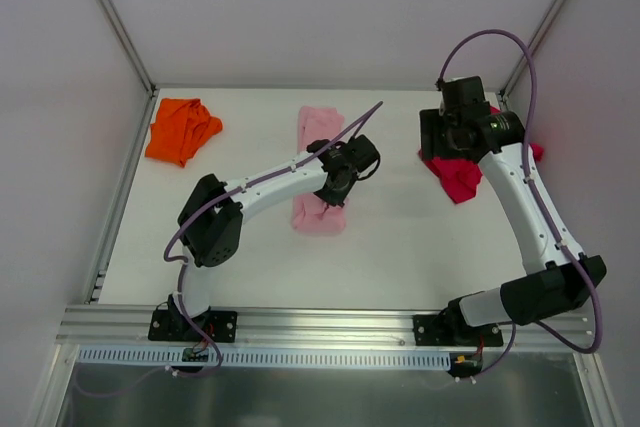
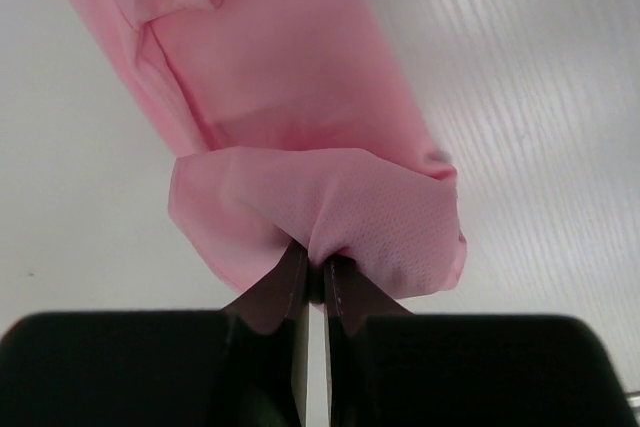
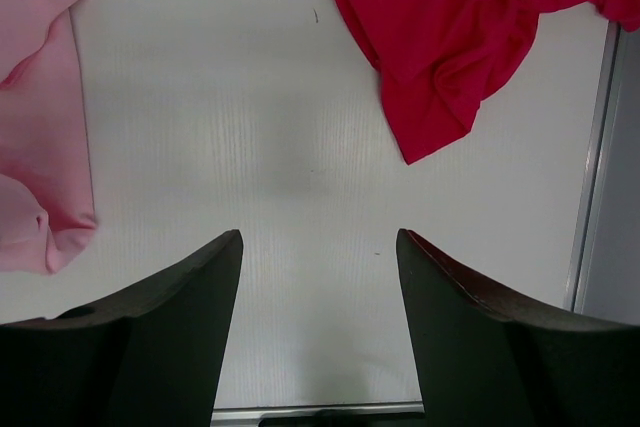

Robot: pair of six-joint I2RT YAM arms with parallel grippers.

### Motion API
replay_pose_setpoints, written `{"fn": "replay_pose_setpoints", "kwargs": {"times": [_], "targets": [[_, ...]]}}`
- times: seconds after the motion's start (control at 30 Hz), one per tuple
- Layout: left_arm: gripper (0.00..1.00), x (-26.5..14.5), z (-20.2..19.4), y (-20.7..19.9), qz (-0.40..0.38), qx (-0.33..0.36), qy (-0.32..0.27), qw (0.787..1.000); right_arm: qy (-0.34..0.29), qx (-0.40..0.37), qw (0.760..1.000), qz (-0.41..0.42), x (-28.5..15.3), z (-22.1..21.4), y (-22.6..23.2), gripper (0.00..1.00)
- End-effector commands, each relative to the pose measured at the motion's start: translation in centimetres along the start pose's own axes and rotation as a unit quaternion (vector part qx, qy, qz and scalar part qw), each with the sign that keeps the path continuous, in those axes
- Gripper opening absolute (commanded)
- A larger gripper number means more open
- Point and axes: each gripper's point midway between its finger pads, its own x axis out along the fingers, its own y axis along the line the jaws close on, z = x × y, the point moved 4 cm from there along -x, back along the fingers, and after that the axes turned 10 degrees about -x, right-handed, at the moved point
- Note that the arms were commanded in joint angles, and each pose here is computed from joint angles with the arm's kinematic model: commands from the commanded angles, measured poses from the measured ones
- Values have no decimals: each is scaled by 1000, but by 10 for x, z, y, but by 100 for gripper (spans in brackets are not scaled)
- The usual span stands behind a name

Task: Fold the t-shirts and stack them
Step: Fold the folded rectangular tshirt in 1/3 of the way

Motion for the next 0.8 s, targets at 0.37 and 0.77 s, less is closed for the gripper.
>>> {"fn": "replay_pose_setpoints", "kwargs": {"times": [0.37,0.77], "targets": [[0,24,34,53,66,-24,-3,998,-34,4,999,15,-24,-12,-2,68],[24,53,57,58,66,-44,5,997,-38,-1,999,28,-29,-18,2,68]]}}
